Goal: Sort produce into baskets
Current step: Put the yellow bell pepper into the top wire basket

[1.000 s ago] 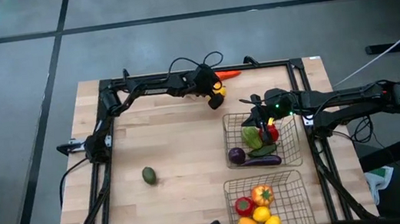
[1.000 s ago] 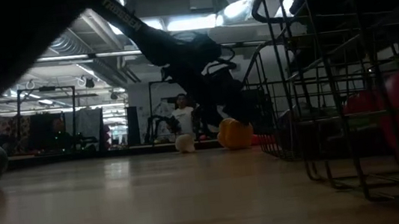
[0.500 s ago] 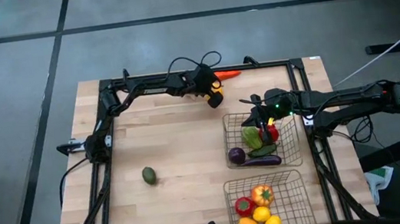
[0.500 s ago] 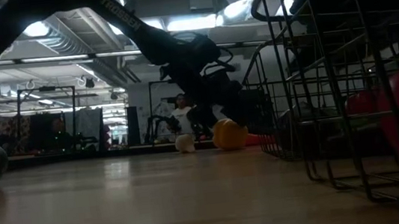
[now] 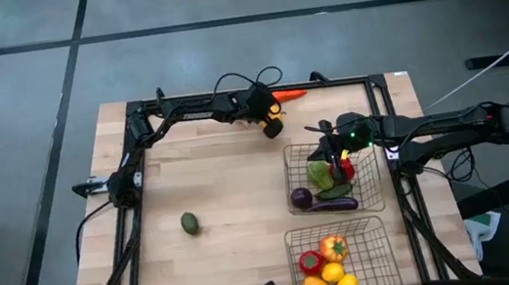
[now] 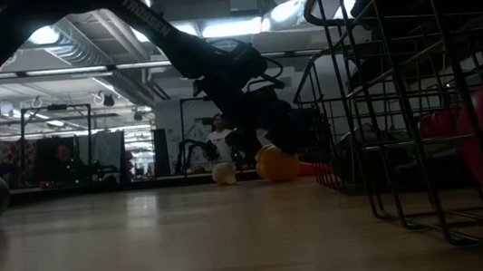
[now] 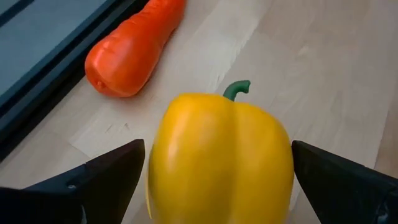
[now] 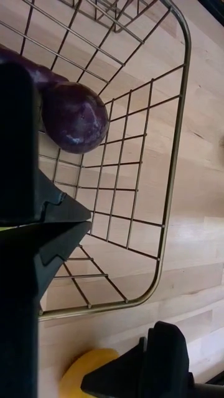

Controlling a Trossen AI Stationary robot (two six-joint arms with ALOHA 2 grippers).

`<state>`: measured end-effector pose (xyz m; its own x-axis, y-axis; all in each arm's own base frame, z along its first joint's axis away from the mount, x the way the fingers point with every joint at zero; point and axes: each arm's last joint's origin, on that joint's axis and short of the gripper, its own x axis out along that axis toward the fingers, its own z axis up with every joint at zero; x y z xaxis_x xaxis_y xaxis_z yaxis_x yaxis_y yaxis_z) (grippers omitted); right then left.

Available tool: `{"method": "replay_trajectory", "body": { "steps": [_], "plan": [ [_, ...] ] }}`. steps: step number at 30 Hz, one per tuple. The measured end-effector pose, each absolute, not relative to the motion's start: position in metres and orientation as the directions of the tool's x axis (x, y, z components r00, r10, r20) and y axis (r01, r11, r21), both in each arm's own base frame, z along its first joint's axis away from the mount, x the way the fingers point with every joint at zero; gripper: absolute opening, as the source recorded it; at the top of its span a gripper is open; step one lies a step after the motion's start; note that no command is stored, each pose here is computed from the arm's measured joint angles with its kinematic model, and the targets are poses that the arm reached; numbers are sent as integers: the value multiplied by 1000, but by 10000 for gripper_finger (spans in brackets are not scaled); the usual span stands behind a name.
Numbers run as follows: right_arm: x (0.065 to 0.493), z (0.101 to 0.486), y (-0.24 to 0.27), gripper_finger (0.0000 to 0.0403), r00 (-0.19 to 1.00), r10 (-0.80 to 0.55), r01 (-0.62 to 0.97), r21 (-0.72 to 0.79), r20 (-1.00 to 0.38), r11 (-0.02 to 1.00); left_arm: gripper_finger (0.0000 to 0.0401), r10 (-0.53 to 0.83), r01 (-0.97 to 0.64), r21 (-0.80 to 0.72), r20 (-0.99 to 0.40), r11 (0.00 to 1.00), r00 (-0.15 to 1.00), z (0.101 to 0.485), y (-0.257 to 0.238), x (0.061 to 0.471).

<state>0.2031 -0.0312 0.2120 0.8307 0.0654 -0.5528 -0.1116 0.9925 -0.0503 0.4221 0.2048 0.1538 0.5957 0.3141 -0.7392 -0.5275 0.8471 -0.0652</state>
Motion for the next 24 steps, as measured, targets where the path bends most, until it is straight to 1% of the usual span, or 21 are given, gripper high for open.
{"method": "replay_trajectory", "body": {
  "steps": [14, 24],
  "plan": [
    [203, 212, -31, 1, 831, 65, -111, -50, -553, 993, 397, 323, -426, 53, -740, 903, 591, 154, 205, 422],
    [203, 212, -31, 1, 831, 66, -112, -50, -553, 992, 333, 323, -417, 63, -739, 907, 591, 154, 205, 422]
  ]
}}
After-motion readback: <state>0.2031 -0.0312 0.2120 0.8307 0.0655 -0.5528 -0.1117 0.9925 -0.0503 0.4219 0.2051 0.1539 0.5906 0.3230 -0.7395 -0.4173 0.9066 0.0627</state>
